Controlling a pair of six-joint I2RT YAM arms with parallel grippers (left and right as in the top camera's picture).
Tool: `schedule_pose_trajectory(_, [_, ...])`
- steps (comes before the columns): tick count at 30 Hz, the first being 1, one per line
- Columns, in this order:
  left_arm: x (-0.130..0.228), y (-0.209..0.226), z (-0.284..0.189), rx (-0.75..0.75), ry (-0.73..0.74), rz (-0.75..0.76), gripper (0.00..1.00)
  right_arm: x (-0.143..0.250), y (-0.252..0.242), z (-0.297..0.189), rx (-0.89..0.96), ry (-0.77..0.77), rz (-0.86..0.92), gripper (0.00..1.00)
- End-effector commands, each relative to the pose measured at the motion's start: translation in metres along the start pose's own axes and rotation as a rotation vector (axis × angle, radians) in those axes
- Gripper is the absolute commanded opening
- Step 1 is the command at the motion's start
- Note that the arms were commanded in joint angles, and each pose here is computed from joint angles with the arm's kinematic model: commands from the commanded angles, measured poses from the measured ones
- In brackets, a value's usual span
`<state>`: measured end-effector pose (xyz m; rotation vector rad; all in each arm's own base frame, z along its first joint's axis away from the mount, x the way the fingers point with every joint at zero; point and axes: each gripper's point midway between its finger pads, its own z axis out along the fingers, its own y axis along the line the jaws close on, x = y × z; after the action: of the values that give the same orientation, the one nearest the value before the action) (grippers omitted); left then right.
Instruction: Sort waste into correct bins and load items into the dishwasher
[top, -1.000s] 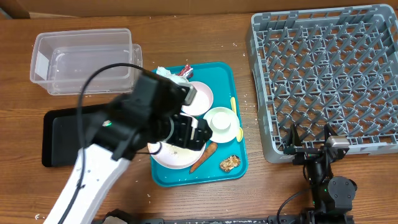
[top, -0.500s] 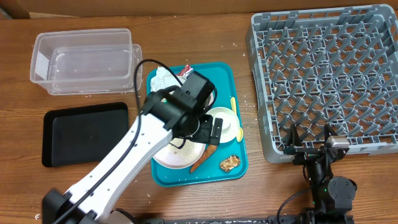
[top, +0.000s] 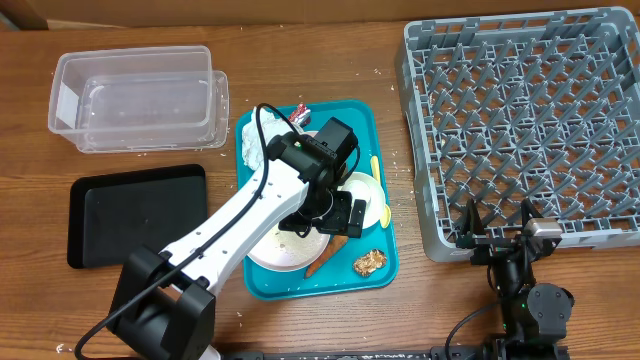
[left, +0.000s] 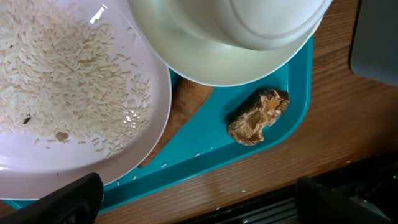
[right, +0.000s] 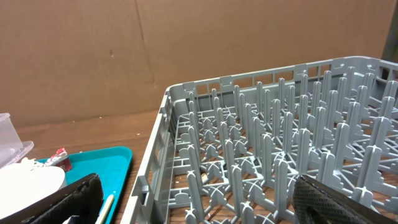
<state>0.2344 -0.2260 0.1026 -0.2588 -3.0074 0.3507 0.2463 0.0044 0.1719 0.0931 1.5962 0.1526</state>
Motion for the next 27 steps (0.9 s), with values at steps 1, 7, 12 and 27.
schedule_pose_trajectory(1, [-0.001,-0.007,-0.003,0.017,-0.006,0.044,1.00,0.001,0.000,0.000,-0.002,-0.006,-0.003,1.00])
schedule_pose_trajectory(7, [-0.002,-0.007,-0.003,0.018,-0.012,0.100,1.00,0.001,0.000,0.000,-0.002,-0.006,-0.003,1.00])
schedule_pose_trajectory(12, [-0.008,-0.009,-0.003,0.018,-0.038,0.139,1.00,0.001,0.000,0.000,-0.002,-0.006,-0.003,1.00])
schedule_pose_trajectory(27, [-0.017,0.003,0.000,-0.159,-0.117,0.264,0.68,0.001,0.000,0.000,-0.002,-0.006,-0.003,1.00])
